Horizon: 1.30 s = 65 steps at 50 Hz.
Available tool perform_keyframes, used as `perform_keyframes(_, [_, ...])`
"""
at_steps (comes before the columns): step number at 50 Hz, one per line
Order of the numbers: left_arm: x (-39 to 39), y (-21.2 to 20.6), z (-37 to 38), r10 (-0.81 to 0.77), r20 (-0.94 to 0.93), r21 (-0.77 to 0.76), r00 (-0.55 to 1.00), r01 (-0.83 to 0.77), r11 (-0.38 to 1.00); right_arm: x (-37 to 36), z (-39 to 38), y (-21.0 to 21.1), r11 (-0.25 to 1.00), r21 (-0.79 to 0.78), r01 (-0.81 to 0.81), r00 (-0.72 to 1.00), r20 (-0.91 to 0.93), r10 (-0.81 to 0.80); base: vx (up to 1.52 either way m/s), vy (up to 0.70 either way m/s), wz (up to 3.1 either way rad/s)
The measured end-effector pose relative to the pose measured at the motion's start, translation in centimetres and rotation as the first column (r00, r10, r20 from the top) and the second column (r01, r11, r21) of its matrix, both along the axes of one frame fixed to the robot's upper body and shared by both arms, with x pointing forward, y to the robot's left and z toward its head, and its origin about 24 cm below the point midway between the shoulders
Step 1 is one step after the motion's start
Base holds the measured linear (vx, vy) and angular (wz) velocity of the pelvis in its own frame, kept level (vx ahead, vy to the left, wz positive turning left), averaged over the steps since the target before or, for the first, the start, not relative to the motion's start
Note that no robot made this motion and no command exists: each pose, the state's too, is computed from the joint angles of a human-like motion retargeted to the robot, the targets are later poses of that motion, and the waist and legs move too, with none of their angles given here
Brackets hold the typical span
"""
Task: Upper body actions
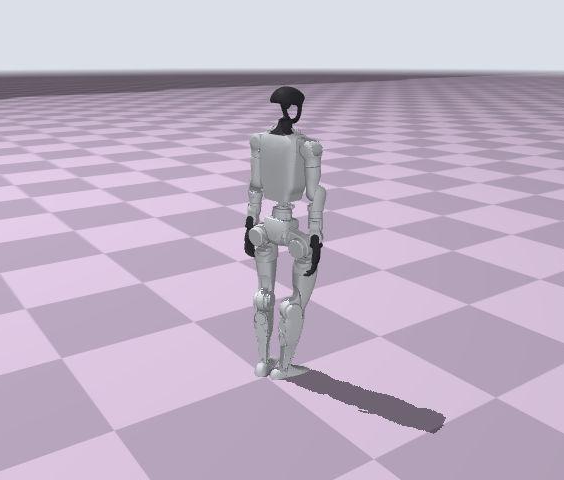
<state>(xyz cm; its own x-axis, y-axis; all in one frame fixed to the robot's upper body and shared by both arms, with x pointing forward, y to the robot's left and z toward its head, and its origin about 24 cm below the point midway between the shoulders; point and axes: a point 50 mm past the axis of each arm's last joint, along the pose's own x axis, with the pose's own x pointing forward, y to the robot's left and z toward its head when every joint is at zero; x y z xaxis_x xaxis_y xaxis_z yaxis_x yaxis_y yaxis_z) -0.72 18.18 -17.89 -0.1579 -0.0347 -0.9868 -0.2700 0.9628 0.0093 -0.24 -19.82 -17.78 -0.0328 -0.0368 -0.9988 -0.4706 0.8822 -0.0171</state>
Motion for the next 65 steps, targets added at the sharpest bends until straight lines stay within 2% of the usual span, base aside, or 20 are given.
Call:
perform_keyframes(17, [0.9,-0.9,-0.2,0.125,0.049,0.001,0.991,-0.125,0.992,0.5,0.2,-1.4,0.998,-0.047,0.046,0.999,0.031,-0.044,-0.01,-0.02,-0.22])
perform_keyframes(26, [0.1,-0.8,-0.1,0.153,0.031,0.003,0.988,-0.153,0.988,2.2,0.2,-1.4,0.999,-0.041,-0.011,0.997,0.079,0.015,0.02,0.14,-1.44])
perform_keyframes(31, [0.1,0.0,-0.1,0.109,0.019,0.044,0.994,-0.11,0.993,3.3,0.2,-1.1,0.999,-0.03,-0.032,0.991,0.128,0.036,-0.14,0.14,-0.87])
perform_keyframes(36, [-0.1,2.2,0.2,-0.019,0.013,0.108,1.0,0.017,0.994,2.9,0.1,-1.1,0.995,-0.03,-0.092,0.991,0.095,0.095,-0.18,0.04,-2.09])
perform_keyframes(42, [-1.6,2.3,0.4,0.011,-0.025,0.076,1.0,-0.009,0.997,2.3,0.2,-1.5,0.994,-0.045,-0.097,0.992,0.071,0.1,-0.19,-0.05,-2.79])
perform_keyframes(55, [-2.9,1.7,0.3,-0.033,-0.062,0.044,0.998,0.036,0.998,2.8,0.6,-3.2,0.99,-0.083,0.111,0.988,0.118,-0.101,-0.14,-0.13,-2.81])
perform_keyframes(65, [0.8,1.5,0.0,-0.089,0.038,0.081,0.995,0.086,0.993,-2.3,0.8,-3.1,0.911,-0.165,0.379,0.921,-0.032,-0.389,0.15,-0.14,-2.27])
